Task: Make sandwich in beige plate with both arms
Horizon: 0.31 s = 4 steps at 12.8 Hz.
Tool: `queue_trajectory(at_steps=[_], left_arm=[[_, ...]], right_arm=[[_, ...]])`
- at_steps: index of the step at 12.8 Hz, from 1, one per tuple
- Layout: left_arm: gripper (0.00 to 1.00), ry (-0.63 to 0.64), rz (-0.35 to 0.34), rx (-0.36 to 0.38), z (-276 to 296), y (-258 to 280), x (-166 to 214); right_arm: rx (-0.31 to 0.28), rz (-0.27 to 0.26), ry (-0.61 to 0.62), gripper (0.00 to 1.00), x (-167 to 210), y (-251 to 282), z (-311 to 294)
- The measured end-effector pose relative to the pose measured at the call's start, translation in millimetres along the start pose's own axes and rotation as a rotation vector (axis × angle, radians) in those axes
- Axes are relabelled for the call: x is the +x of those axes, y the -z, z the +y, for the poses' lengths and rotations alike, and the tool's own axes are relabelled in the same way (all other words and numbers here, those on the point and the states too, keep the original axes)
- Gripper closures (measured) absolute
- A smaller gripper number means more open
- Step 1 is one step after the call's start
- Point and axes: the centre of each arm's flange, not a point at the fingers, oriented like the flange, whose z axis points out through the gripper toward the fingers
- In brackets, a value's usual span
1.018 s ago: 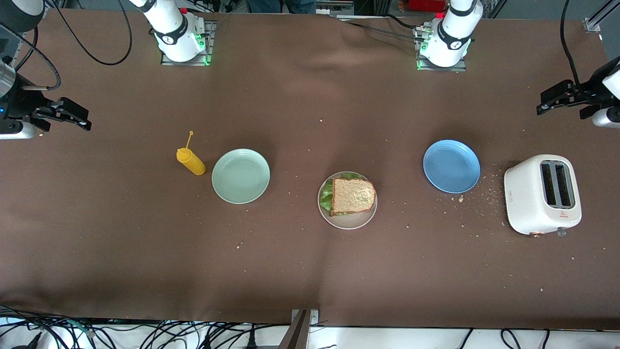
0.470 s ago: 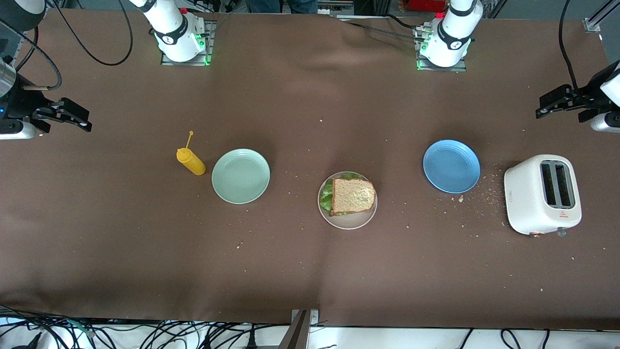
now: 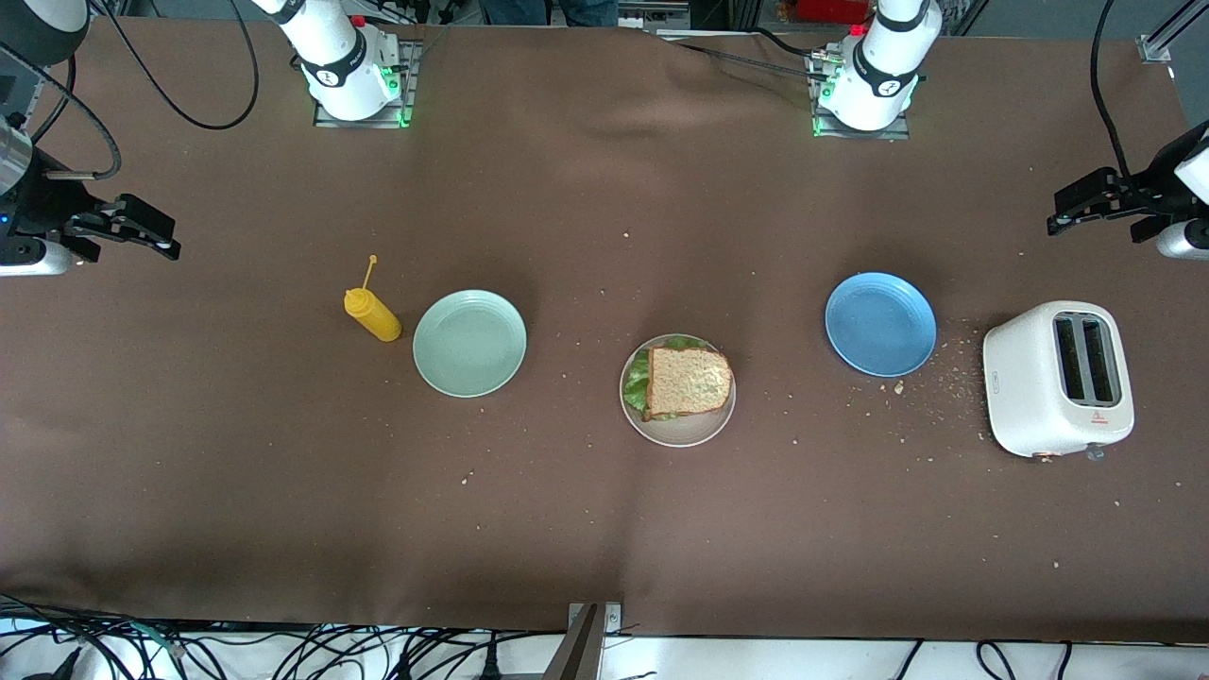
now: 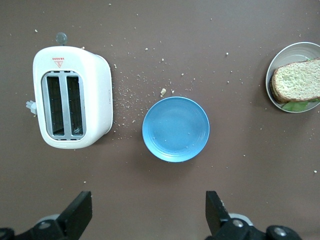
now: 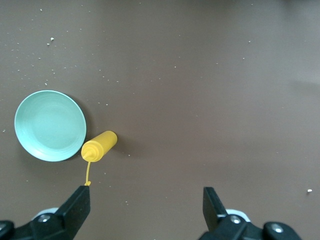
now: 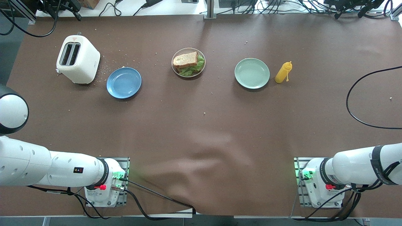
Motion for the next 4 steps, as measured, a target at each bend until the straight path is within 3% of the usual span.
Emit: queue_trajectory(at_steps=[4], left_arm=[[0.00,0.003,0.002,0.000,-0.1,-0.8,0.6]], right_arm=[[0.028,0.001,-0.004,0.00,0.2,-0.1,-2.6]])
